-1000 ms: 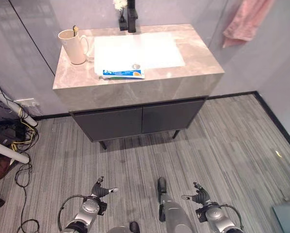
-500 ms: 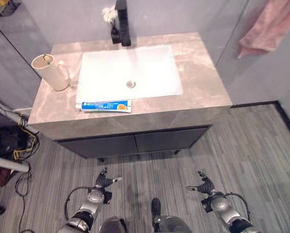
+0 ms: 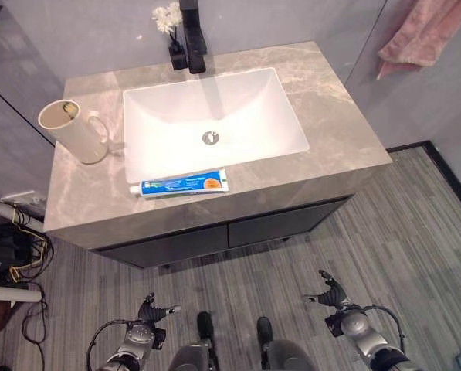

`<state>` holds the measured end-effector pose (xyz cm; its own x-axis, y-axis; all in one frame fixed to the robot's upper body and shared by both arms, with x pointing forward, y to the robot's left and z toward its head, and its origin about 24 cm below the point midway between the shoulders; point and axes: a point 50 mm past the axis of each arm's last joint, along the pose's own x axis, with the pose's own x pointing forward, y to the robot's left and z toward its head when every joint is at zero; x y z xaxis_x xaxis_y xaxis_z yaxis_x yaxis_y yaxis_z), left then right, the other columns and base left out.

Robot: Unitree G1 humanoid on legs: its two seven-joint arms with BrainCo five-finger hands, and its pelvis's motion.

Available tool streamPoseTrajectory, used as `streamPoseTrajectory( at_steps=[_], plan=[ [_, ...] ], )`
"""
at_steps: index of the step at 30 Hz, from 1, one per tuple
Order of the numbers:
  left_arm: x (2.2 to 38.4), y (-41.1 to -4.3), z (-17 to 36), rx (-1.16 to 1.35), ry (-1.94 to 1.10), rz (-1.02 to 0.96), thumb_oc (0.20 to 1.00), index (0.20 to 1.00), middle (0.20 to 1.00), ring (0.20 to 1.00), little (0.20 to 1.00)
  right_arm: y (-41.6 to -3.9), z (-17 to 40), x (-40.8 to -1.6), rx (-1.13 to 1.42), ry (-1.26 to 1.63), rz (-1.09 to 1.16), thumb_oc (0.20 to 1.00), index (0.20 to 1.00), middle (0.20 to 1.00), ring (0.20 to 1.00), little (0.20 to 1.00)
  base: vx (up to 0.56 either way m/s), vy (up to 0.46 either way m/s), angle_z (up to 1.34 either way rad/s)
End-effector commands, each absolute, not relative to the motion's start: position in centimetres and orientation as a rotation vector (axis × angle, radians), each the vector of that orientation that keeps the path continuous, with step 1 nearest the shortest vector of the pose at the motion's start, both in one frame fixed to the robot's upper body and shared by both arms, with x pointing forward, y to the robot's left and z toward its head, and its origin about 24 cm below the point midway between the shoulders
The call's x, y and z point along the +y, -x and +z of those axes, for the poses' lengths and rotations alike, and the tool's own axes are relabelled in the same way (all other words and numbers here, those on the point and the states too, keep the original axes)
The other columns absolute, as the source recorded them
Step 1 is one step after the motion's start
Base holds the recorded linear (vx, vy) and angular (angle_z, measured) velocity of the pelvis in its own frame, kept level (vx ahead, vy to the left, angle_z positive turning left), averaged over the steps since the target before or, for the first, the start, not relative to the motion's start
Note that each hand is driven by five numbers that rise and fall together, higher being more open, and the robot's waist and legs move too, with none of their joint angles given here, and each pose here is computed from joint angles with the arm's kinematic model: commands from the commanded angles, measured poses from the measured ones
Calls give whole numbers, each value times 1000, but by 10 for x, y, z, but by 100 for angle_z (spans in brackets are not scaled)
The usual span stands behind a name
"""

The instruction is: Put brush and paste in cup on sink, flatten towel.

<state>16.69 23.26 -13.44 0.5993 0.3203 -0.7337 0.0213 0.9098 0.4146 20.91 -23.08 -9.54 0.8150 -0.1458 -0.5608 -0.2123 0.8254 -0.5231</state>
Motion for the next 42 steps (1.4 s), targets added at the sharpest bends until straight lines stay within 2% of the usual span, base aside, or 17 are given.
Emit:
streamPoseTrajectory(
  at_steps=[1, 7, 12, 13, 18, 22, 28, 32, 36, 40, 42],
  plan=[
    [251, -161, -131, 922, -446, 234, 1000, 1000, 1000, 1000, 1000, -225, -85, -222, 544, 627, 64, 1000, 1000, 1000, 1000, 1000, 57, 181, 6],
    [257, -158, -129, 903, -484, 210, 1000, 1000, 1000, 1000, 1000, -231, -82, -217, 535, 625, 91, 1000, 1000, 1000, 1000, 1000, 24, 138, 2],
    [258, -164, -122, 828, -558, 137, 1000, 1000, 1000, 1000, 1000, -221, -99, -230, 681, 569, 7, 1000, 1000, 1000, 1000, 1000, 79, -64, 9],
    [259, -178, -110, 730, -623, 87, 1000, 1000, 1000, 1000, 1000, -218, -101, -240, 709, 615, -10, 1000, 1000, 1000, 1000, 1000, 115, -213, 61],
    [253, -177, -99, 599, -759, -55, 1000, 1000, 1000, 1000, 1000, -203, -105, -260, 764, 644, -65, 1000, 1000, 1000, 1000, 1000, 57, -148, 94],
    [254, -185, -58, 312, -1022, -280, 1000, 1000, 1000, 1000, 1000, -178, -112, -287, 885, 653, -168, 1000, 1000, 1000, 1000, 1000, 54, -190, 62],
    [267, -178, 3, 38, -1196, -375, 1000, 1000, 1000, 1000, 1000, -163, -112, -302, 926, 696, -195, 1000, 1000, 1000, 1000, 1000, 45, -33, 14],
    [270, -183, 43, -116, -1276, -383, 1000, 1000, 1000, 1000, 1000, -174, -113, -290, 918, 699, -155, 1000, 1000, 1000, 1000, 1000, 40, 36, 14],
    [252, -195, 82, -358, -1271, -306, 1000, 1000, 1000, 1000, 1000, -196, -103, -275, 785, 650, -148, 1000, 1000, 1000, 1000, 1000, 15, 73, -12],
    [242, -198, 95, -435, -1223, -297, 1000, 1000, 1000, 1000, 1000, -192, -105, -276, 800, 660, -160, 1000, 1000, 1000, 1000, 1000, 5, 38, -31],
    [234, -198, 104, -454, -1100, -266, 1000, 1000, 1000, 1000, 1000, -185, -110, -277, 841, 677, -157, 1000, 1000, 1000, 1000, 1000, -11, 38, -15]
  ],
)
